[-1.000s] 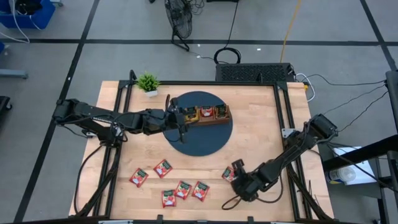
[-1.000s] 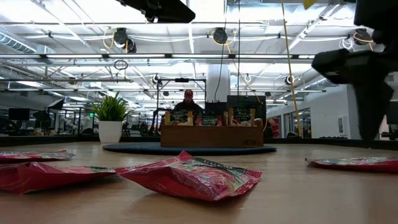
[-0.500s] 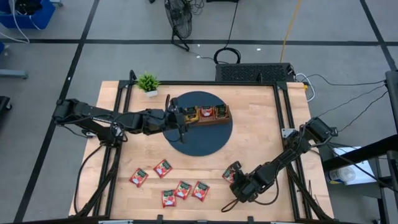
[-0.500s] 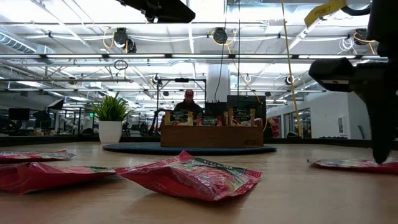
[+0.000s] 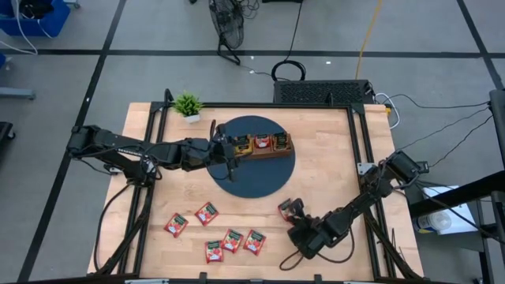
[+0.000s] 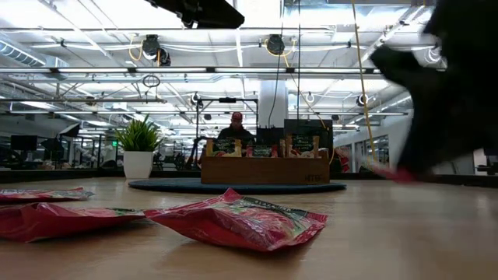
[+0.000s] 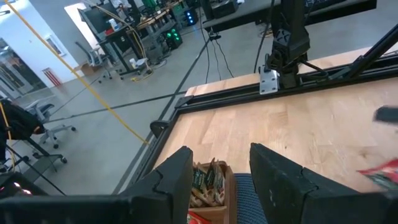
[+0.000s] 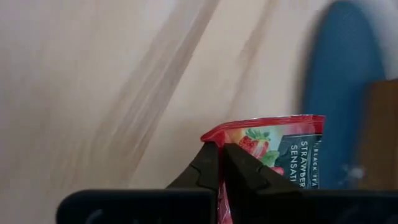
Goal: Pick & Place Tea
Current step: Put the red tea bag into the middle section of the wooden organizer
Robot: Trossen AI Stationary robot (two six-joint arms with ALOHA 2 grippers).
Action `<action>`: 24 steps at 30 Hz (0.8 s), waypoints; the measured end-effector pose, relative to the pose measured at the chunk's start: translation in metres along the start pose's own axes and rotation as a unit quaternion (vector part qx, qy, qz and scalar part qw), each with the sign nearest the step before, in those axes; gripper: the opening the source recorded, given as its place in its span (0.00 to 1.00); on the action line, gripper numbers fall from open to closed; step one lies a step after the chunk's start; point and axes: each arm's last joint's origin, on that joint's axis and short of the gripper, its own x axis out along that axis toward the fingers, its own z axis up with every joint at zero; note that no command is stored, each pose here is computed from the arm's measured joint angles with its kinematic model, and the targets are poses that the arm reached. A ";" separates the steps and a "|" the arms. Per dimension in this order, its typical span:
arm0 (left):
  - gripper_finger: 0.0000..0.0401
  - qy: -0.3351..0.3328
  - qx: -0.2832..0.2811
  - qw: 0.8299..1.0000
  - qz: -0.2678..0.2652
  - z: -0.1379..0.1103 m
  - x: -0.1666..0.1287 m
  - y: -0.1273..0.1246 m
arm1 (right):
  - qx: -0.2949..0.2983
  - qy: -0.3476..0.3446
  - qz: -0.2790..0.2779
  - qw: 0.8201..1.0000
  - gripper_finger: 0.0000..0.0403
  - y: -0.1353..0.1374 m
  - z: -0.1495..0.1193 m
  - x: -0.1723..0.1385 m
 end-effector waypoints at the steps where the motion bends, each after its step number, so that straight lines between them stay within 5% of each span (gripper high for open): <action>1: 0.40 0.000 0.000 1.000 0.000 0.000 0.000 0.000 | -0.010 -0.011 -0.030 0.999 0.01 0.000 0.003 -0.003; 9: 0.40 0.000 0.000 1.000 0.000 0.000 0.000 0.000 | -0.079 0.009 -0.301 0.950 0.00 -0.013 0.008 0.007; 13: 0.40 -0.005 -0.005 1.000 0.001 0.001 0.000 0.000 | -0.067 0.050 -0.377 0.922 0.00 -0.026 -0.002 0.028; 19: 0.40 -0.017 -0.020 1.000 0.004 0.003 0.000 0.001 | -0.027 0.078 -0.404 0.911 0.00 -0.051 -0.011 0.053; 24: 0.40 -0.025 -0.072 0.997 0.002 0.005 0.000 0.001 | -0.011 0.026 -0.335 0.942 0.00 -0.078 -0.006 0.068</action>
